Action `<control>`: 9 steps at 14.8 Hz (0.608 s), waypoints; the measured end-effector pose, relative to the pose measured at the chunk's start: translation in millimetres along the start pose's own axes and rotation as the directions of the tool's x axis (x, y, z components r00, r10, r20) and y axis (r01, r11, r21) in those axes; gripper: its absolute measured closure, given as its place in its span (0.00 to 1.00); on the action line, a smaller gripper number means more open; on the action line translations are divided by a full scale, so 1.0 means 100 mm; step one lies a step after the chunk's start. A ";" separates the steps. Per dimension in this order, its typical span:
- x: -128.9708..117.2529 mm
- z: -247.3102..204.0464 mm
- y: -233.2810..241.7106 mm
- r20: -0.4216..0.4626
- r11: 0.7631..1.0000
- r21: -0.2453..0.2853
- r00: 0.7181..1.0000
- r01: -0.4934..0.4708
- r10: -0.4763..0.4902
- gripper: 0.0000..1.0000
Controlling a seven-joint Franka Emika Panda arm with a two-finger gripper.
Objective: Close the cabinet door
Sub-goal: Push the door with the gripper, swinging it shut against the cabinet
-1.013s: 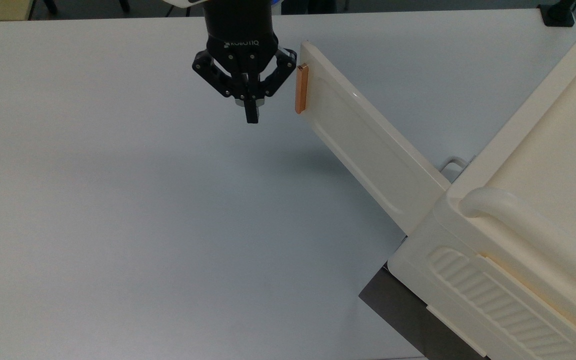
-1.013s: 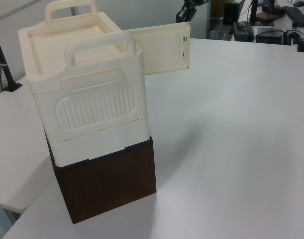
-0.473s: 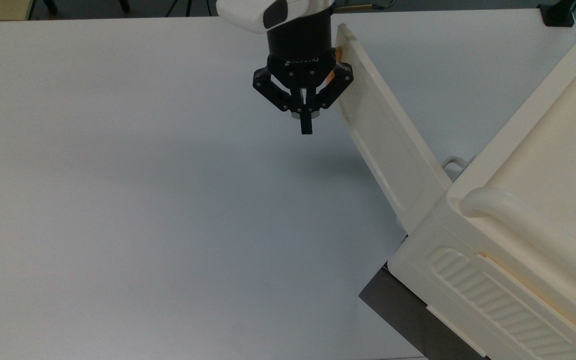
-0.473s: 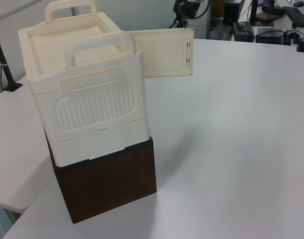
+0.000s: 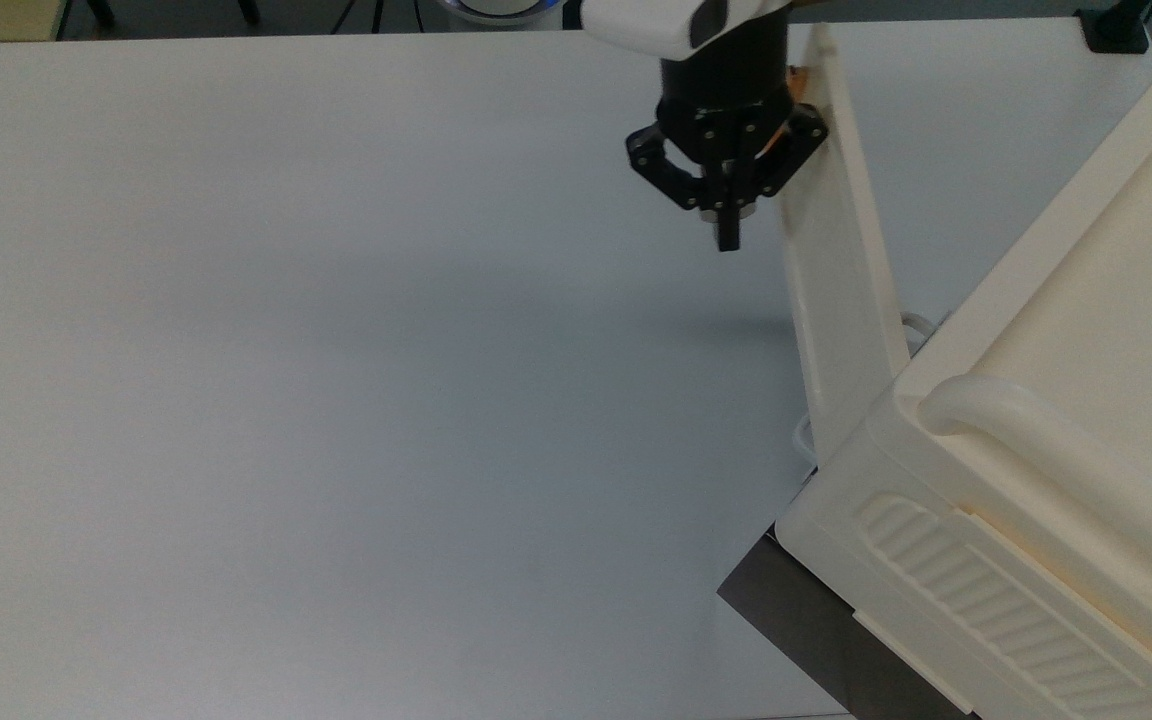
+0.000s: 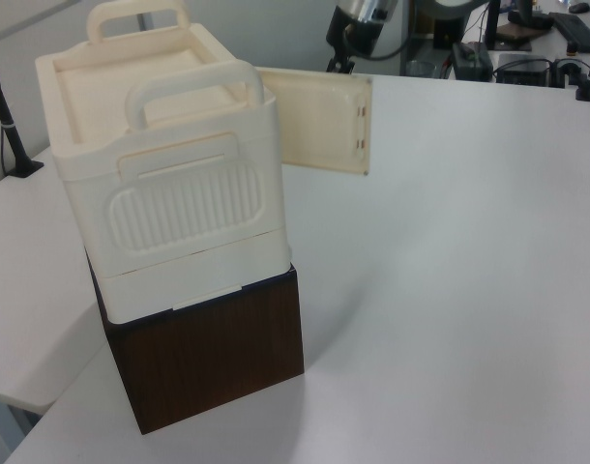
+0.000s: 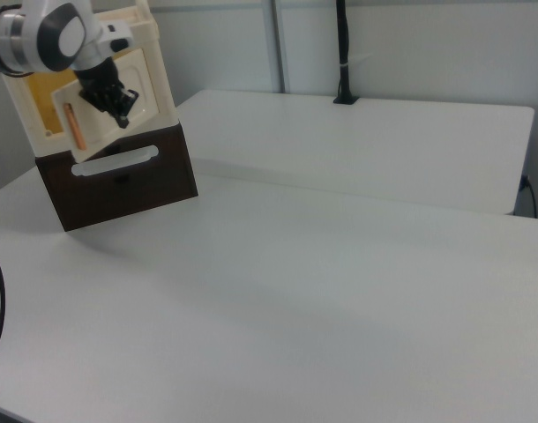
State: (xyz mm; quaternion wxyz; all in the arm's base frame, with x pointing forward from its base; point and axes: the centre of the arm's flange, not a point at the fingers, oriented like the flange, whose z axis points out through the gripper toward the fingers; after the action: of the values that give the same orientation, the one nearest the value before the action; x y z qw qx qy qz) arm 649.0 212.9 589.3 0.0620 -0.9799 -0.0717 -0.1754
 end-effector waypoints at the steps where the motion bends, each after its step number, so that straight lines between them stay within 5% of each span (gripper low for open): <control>1: -0.05 0.06 -0.26 0.006 0.999 0.012 0.999 0.035 -0.035 0.96; 9: -0.07 0.39 -1.07 -0.125 0.989 0.052 0.983 0.140 -0.132 0.93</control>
State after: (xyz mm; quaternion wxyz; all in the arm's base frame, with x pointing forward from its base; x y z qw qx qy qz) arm 637.9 322.4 560.5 0.0836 -0.9580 -0.1399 -0.2360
